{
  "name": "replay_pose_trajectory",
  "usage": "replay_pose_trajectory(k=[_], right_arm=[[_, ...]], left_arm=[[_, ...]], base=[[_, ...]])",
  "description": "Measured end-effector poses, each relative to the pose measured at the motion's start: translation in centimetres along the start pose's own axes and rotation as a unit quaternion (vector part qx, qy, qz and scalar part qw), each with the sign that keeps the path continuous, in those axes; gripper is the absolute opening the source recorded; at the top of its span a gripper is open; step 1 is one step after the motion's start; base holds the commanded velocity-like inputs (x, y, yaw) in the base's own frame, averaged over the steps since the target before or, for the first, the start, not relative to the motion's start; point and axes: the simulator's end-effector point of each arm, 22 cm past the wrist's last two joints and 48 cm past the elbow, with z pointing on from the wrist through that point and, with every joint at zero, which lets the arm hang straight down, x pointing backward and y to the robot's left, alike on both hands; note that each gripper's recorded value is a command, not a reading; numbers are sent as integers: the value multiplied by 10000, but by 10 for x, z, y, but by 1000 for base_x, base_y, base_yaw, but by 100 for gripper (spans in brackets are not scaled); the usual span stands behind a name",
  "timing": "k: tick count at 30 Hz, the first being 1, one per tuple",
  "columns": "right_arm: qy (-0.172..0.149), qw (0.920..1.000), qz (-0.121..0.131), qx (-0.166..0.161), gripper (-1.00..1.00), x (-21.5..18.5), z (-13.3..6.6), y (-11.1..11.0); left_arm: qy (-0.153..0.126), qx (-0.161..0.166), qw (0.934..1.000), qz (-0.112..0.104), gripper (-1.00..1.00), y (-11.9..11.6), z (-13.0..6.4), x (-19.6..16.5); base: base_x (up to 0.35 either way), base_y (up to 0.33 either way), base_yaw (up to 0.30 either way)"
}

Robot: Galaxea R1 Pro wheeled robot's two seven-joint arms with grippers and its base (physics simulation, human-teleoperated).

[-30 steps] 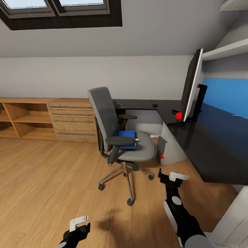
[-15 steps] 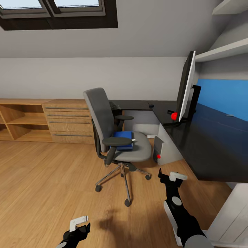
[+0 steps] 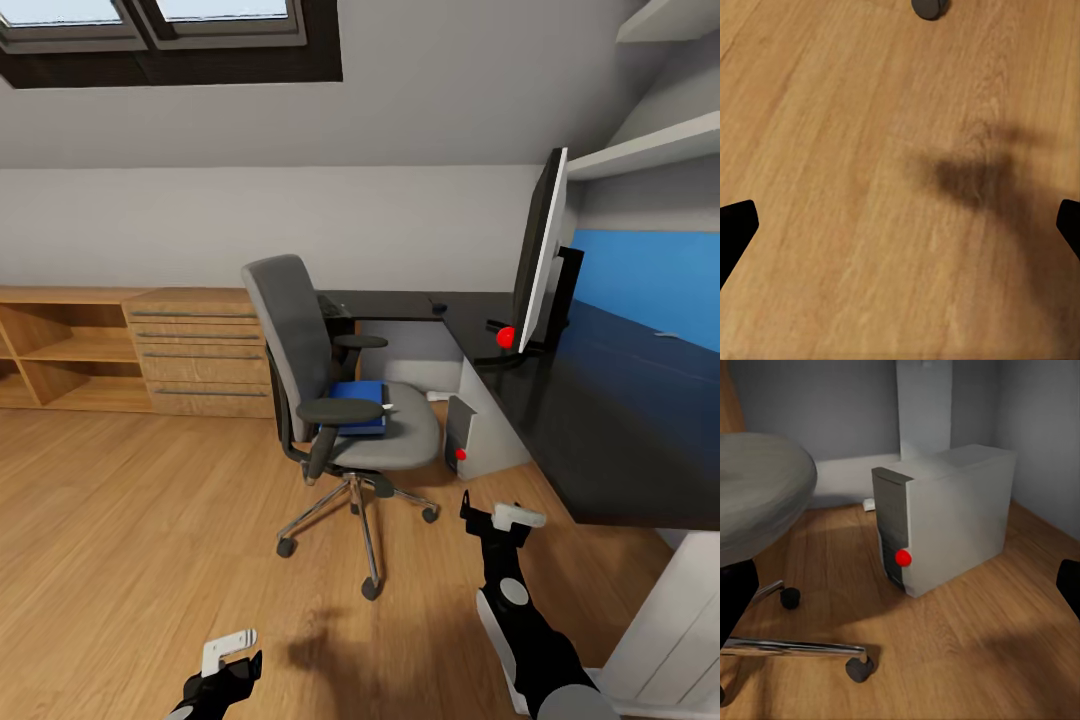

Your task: In the bedroom, organize the workspace by keeping the computer under the desk, ensuring the monitor is on the desk, placing the keyboard on the desk next to the monitor, placing the mouse on the desk next to the keyboard, moving the folder from the swivel chair onto the desk next to the mouse, stacking the notebook on top of the folder with the pen on top of the notebook, and positioning the swivel chair next to the desk.

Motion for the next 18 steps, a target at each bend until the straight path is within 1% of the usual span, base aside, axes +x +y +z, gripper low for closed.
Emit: replay_pose_trajectory(k=[4,7,12,18], right_arm=[[-1,10000,3,-1,100,0,0,0],[-1,10000,6,0,100,0,0,0],[-7,10000,10,0,100,0,0,0],[-9,10000,11,1,100,0,0,0]], left_arm=[[2,1,10000,0,100,0,0,0],[-1,4,10000,-2,100,0,0,0],[-6,7,10000,-3,100,-1,0,0],[-8,5,10000,-2,100,0,0,0]], base=[[36,0,0],[164,0,0],[249,0,0],[311,0,0]])
